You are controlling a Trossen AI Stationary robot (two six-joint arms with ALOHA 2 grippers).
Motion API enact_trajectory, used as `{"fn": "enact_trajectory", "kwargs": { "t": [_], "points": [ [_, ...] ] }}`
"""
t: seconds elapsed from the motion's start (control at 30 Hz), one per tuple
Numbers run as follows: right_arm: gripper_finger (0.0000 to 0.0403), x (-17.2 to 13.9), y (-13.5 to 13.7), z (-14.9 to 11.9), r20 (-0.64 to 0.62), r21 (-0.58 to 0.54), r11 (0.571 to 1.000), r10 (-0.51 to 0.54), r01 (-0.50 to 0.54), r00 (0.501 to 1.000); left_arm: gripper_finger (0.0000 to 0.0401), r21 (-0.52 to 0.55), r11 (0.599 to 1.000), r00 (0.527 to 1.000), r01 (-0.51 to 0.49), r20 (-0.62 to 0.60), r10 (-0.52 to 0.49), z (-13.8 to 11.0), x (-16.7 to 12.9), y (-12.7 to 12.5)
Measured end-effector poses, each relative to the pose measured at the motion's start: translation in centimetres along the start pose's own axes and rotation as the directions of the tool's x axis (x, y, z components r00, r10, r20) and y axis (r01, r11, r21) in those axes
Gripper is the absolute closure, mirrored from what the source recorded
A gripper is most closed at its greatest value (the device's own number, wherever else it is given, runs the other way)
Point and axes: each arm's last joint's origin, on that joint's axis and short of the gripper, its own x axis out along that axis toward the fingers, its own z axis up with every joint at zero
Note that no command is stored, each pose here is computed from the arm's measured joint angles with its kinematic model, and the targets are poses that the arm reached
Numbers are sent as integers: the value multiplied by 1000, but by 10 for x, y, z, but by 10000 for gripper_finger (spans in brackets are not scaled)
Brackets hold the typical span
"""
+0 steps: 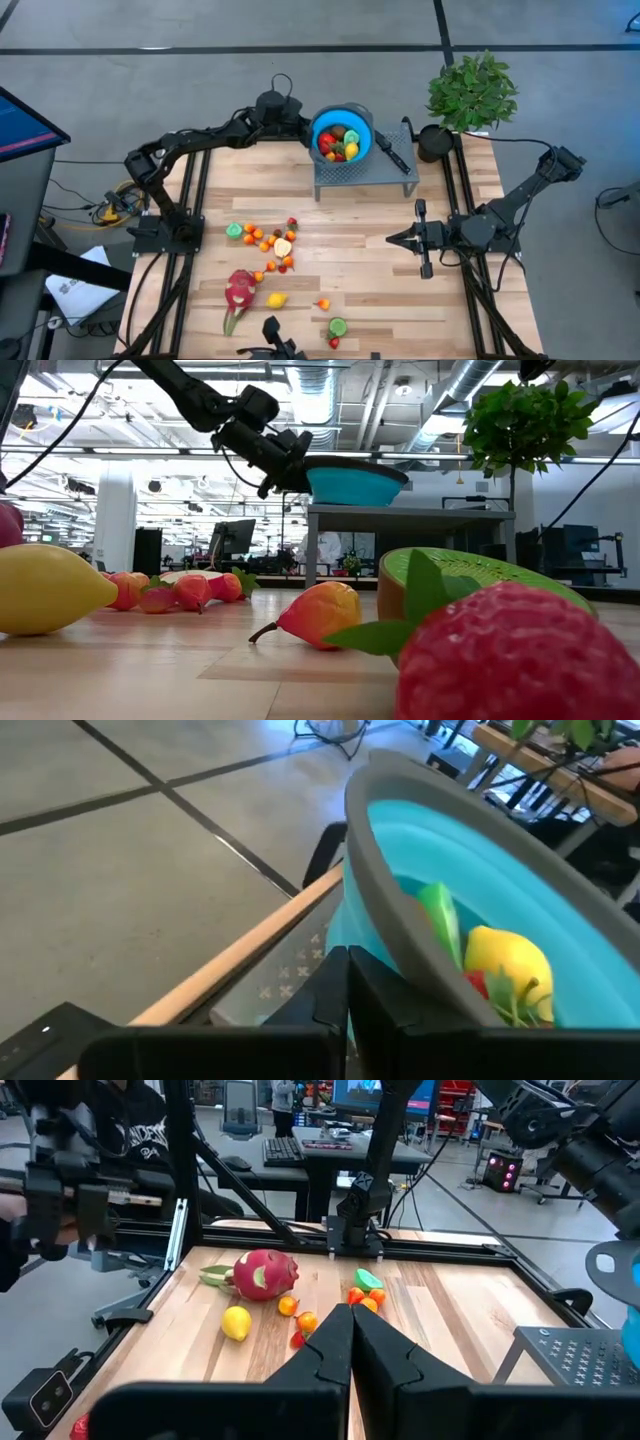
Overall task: Pick & Place Fruit
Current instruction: Adjust the strainer bowl on the table
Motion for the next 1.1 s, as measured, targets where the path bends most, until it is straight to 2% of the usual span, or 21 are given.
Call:
{"fn": "enact_trajectory", "kwargs": {
  "t": [0.13, 0.23, 0.33, 0.5, 0.67, 0.87, 1.1],
  "points": [
    [403, 0, -1, 0, 0, 13, 1000, -11, 11, 1000, 400, 7, 1000, 1000, 12, 28, -12, 7, -8, -5],
    [403, 2, -7, -3, -28, 38, 991, -128, 129, 991, 400, 16, 1000, 998, 9, 59, -10, 15, -17, -4],
    [403, 5, -18, -11, -92, 69, 960, -264, 270, 960, 400, 18, 1000, 997, -1, 77, 0, 20, -24, -1],
    [403, 11, -36, -20, -167, 124, 912, -370, 391, 914, 400, 24, 999, 997, -37, 75, 35, 24, -29, 9],
    [403, 26, -47, -25, -195, 104, 891, -418, 443, 887, 400, 11, 997, 995, -71, 74, 70, 25, -31, 21],
    [403, 45, -62, -37, -248, 53, 851, -496, 523, 832, 400, 6, 996, 994, -88, 60, 87, 24, -32, 26],
    [403, 63, -86, -35, -203, 35, 846, -516, 533, 832, 400, 14, 996, 995, -93, 22, 92, 20, -32, 26]
  ]
}}
